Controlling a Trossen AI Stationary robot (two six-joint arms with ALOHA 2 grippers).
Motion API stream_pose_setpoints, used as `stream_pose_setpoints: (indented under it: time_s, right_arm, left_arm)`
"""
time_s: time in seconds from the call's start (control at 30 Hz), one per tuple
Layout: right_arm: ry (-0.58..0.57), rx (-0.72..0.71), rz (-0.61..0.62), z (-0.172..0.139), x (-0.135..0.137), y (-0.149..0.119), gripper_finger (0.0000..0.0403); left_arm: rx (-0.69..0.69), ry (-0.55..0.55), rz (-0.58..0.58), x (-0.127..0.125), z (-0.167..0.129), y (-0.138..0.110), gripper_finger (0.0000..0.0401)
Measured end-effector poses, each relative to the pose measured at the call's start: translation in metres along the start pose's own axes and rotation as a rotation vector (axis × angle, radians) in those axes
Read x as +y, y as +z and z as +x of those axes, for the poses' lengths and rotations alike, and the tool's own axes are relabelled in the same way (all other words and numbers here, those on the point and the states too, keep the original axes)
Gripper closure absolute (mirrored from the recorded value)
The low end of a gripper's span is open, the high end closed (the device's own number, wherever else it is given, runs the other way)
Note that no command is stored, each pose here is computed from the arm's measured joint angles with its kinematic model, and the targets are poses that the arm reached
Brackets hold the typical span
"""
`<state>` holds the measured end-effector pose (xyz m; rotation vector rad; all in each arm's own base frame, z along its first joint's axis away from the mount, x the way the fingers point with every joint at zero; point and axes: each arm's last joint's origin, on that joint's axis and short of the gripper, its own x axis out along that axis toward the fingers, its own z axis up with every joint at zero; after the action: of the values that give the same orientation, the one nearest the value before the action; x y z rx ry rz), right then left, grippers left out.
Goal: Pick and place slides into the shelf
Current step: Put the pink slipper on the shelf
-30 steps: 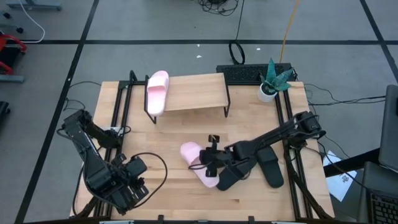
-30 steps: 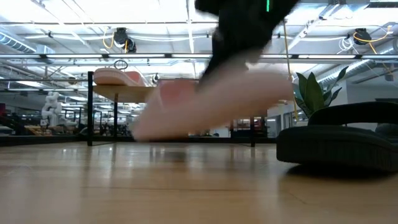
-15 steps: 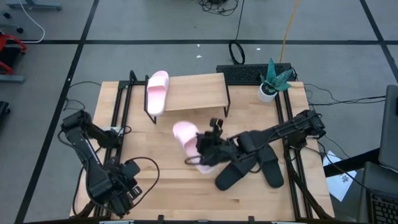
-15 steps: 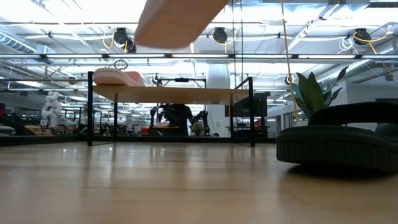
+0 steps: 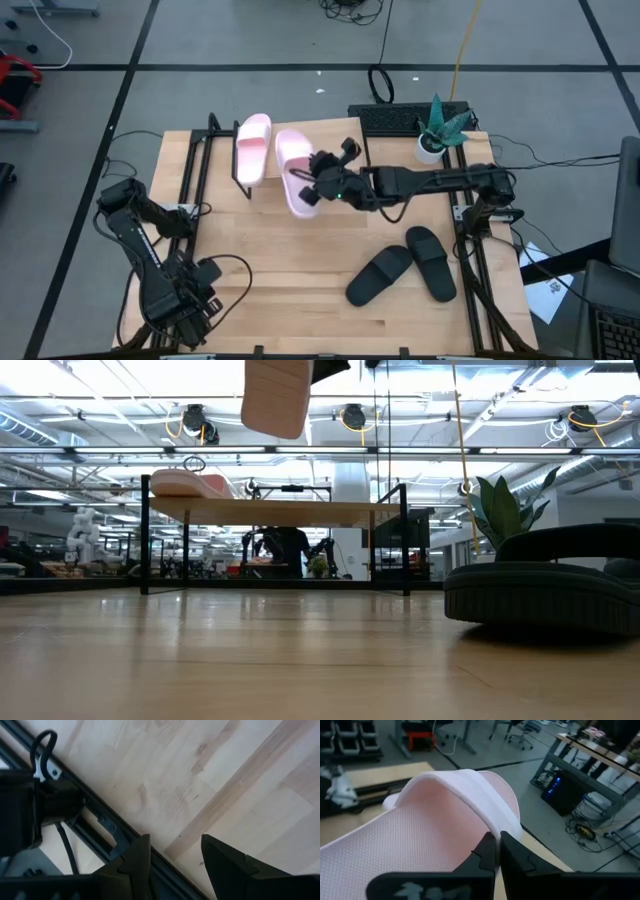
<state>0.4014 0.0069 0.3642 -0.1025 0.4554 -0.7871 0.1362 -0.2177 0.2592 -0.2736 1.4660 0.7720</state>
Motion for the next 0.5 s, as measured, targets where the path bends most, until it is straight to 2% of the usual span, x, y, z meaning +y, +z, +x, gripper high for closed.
stream_pose_setpoints:
  time_s: [0.17,0.3,0.5]
  right_arm:
    - [-0.039,-0.026,0.043,0.014,-0.014,0.007,0.0403]
    - [-0.086,-0.047,0.031,0.034,-0.025,0.01,0.0403]
    - [-0.132,-0.022,0.018,0.065,-0.029,0.001,0.0403]
  left_arm:
    - [-0.033,-0.004,0.023,0.0,0.0,0.001,0.0229]
    - [-0.054,-0.006,-0.013,-0.001,0.0,0.005,0.0229]
    - [-0.049,-0.002,-0.031,-0.001,0.001,0.012,0.0229]
